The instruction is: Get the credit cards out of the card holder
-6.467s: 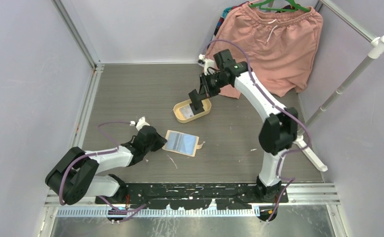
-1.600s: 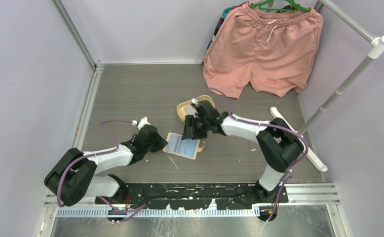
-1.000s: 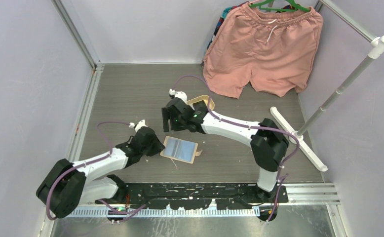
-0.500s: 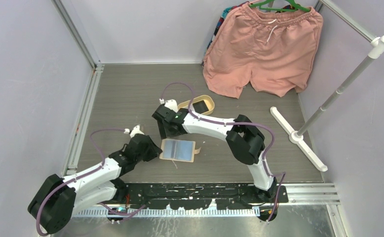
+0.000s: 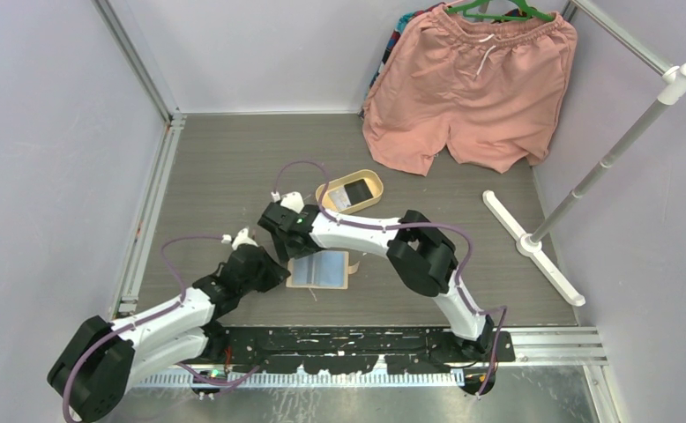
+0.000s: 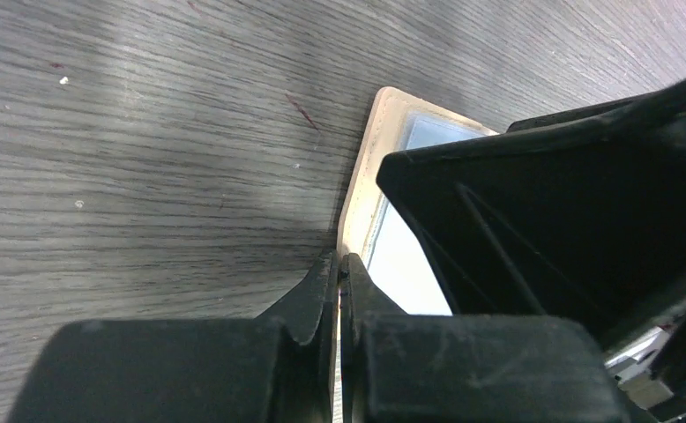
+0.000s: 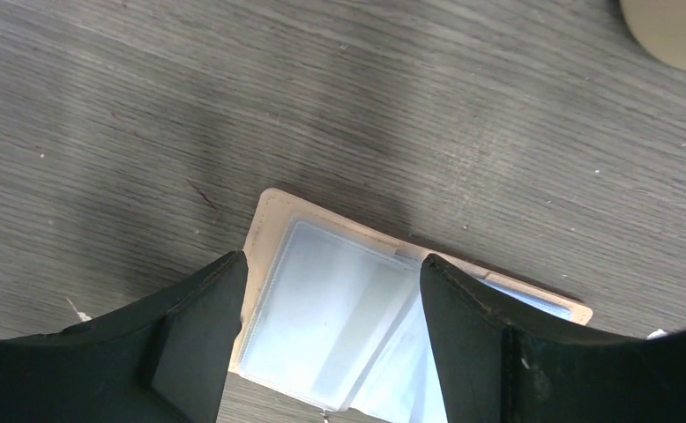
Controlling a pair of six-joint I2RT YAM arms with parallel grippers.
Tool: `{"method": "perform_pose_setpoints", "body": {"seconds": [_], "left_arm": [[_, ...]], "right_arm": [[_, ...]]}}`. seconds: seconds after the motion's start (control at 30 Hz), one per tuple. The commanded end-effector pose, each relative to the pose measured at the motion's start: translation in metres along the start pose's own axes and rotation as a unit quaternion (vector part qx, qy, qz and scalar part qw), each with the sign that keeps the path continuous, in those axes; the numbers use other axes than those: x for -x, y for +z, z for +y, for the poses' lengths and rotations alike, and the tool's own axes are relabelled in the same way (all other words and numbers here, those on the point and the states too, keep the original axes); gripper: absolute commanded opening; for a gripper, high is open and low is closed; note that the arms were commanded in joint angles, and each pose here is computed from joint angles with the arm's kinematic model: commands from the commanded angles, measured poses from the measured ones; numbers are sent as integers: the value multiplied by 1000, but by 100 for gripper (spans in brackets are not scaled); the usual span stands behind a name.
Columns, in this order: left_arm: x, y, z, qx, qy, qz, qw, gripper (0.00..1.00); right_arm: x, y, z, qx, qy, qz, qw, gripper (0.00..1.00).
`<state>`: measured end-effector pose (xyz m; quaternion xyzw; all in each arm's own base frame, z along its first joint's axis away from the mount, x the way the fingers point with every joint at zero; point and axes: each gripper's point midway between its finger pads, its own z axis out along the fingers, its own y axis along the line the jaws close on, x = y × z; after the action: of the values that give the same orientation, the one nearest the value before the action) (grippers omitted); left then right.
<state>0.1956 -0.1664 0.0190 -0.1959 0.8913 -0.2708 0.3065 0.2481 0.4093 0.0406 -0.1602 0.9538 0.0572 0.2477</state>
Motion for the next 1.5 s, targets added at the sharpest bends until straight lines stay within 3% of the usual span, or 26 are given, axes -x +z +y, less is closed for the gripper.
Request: {"method": "perform_pose_setpoints", "body": {"seconds": [0.0,0.27,0.63,0.97,1.47], "left_arm": [[-14,-3,20,27,12,22,999,0],[-9,-7,25,39,12,10,999,0],[-8,-7,33,66,16,7,998,0],[-7,-6,40,82,14,2,997,0],[8,-8,37,91,15,-26,995,0]], "right_arm": [[13,-8,8,-3,9,-15,1000,77],[-12,-2,-7,-50,-32,8,998,77],[-43,-13,-64,-135,-54,17,989,77],[-50,-39,-74,-110,-38,7,993,77],[-29,-64,-26,37,-1,-29,999,77]]}}
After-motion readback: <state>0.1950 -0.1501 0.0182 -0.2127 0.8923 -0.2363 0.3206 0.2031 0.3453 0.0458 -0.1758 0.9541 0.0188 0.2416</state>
